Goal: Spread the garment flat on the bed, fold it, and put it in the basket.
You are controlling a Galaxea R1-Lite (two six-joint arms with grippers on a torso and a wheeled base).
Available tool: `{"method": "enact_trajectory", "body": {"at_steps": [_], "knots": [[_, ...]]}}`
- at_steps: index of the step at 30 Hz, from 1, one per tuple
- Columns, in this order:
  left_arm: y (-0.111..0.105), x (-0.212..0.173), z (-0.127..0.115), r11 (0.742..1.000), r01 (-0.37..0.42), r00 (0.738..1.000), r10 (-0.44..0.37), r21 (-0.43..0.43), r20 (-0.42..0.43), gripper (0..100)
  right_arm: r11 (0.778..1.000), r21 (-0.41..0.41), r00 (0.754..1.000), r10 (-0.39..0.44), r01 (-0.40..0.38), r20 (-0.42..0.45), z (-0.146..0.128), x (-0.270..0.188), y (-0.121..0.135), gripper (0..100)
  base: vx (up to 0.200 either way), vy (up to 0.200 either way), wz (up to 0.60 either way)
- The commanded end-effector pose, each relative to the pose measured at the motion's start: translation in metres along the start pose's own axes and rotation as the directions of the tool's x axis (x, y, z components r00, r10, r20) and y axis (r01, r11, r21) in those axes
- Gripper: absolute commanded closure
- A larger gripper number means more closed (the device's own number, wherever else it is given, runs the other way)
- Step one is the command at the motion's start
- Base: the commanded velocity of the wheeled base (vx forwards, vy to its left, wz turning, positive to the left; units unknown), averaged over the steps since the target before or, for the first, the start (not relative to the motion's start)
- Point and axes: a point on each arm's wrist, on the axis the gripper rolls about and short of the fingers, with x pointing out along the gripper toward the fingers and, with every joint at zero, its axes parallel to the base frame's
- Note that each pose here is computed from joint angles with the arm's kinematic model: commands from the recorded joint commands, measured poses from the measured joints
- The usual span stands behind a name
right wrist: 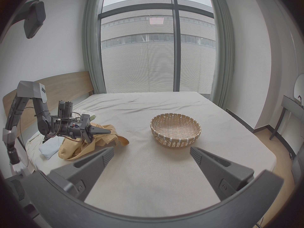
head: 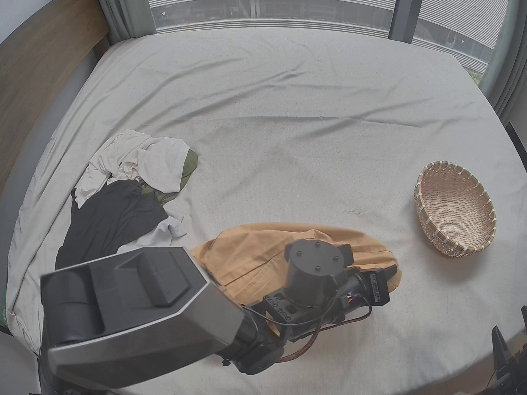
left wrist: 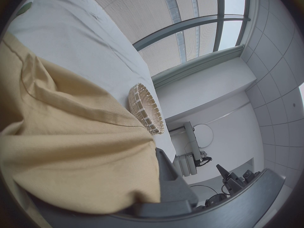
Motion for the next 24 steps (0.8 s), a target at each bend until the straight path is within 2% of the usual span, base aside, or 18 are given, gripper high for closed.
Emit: {"method": "enact_trajectory", "body": {"at_steps": [1, 3, 4, 13, 19, 24], "knots": [[0.008, 0.009, -0.013, 1.0, -0.011, 1.0, 0.011, -0.001, -0.023, 100, 1.0, 0.002, 1.0, 0.001, -0.001, -0.004, -0.005, 0.0, 0.0, 0, 0.0, 0.0, 0.0], [0.011, 0.009, -0.015, 1.0, -0.018, 0.999, 0.018, -0.001, -0.029, 100, 1.0, 0.002, 1.0, 0.001, -0.001, -0.004, -0.005, 0.0, 0.0, 0, 0.0, 0.0, 0.0], [0.011, 0.009, -0.015, 1.0, -0.018, 0.999, 0.018, -0.001, -0.029, 0, 1.0, 0.002, 1.0, 0.001, -0.001, -0.004, -0.005, 0.0, 0.0, 0, 0.0, 0.0, 0.0], [0.011, -0.002, -0.018, 0.998, -0.059, 0.998, 0.059, -0.004, -0.033, 0, 1.0, 0.002, 1.0, 0.001, -0.001, -0.004, -0.005, 0.0, 0.0, 0, 0.0, 0.0, 0.0], [0.003, -0.042, -0.018, 0.995, -0.098, 0.993, 0.097, -0.01, -0.071, 0, 1.0, 0.0, 1.0, 0.001, -0.001, -0.004, -0.005, 0.0, 0.0, 0, 0.0, 0.0, 0.0], [-0.001, -0.07, -0.015, 0.994, -0.105, 0.993, 0.104, -0.012, -0.061, 0, 1.0, 0.0, 1.0, 0.001, -0.001, -0.004, -0.005, 0.0, 0.0, 0, 0.0, 0.0, 0.0]]}}
